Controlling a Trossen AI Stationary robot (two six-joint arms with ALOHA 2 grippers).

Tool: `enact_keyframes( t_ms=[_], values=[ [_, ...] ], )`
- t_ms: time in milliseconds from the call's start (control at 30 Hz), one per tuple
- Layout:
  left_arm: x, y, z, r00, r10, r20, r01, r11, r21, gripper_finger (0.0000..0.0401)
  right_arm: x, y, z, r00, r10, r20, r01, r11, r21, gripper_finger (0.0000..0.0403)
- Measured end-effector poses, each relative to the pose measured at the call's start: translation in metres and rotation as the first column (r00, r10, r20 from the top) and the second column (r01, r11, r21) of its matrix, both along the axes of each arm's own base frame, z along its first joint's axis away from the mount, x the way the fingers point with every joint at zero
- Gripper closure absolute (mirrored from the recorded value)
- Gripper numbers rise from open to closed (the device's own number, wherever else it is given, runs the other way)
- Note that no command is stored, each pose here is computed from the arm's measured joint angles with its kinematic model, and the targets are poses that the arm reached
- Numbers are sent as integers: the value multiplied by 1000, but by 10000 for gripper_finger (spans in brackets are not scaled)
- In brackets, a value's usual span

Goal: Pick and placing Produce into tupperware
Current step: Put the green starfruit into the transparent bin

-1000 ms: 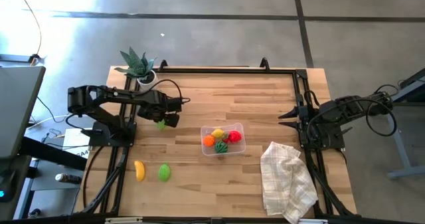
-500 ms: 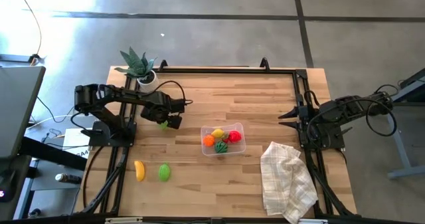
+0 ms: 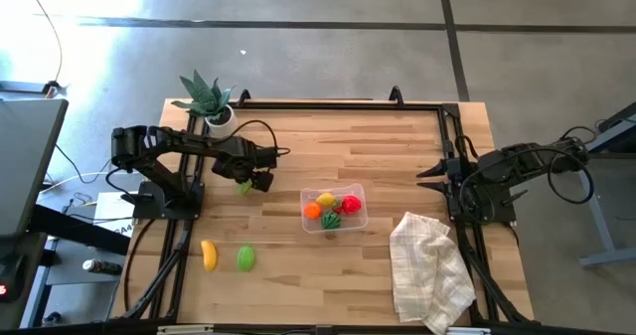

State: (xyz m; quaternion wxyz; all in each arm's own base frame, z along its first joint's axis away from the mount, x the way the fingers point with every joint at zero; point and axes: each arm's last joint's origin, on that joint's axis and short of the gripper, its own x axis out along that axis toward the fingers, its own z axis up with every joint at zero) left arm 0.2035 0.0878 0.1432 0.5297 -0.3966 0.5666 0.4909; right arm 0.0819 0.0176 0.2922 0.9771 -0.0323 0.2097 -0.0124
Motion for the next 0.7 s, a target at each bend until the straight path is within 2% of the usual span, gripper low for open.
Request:
enact_keyframes(
  t_ms=[367,700],
  values=[
    [0,0,0,1000,0,-1,0,1000,-8,113,0,0,0,1000,0,0,0,1000,0,318],
    [0,0,0,1000,0,-2,0,1000,-9,190,0,0,0,1000,0,0,0,1000,0,318]
  ],
)
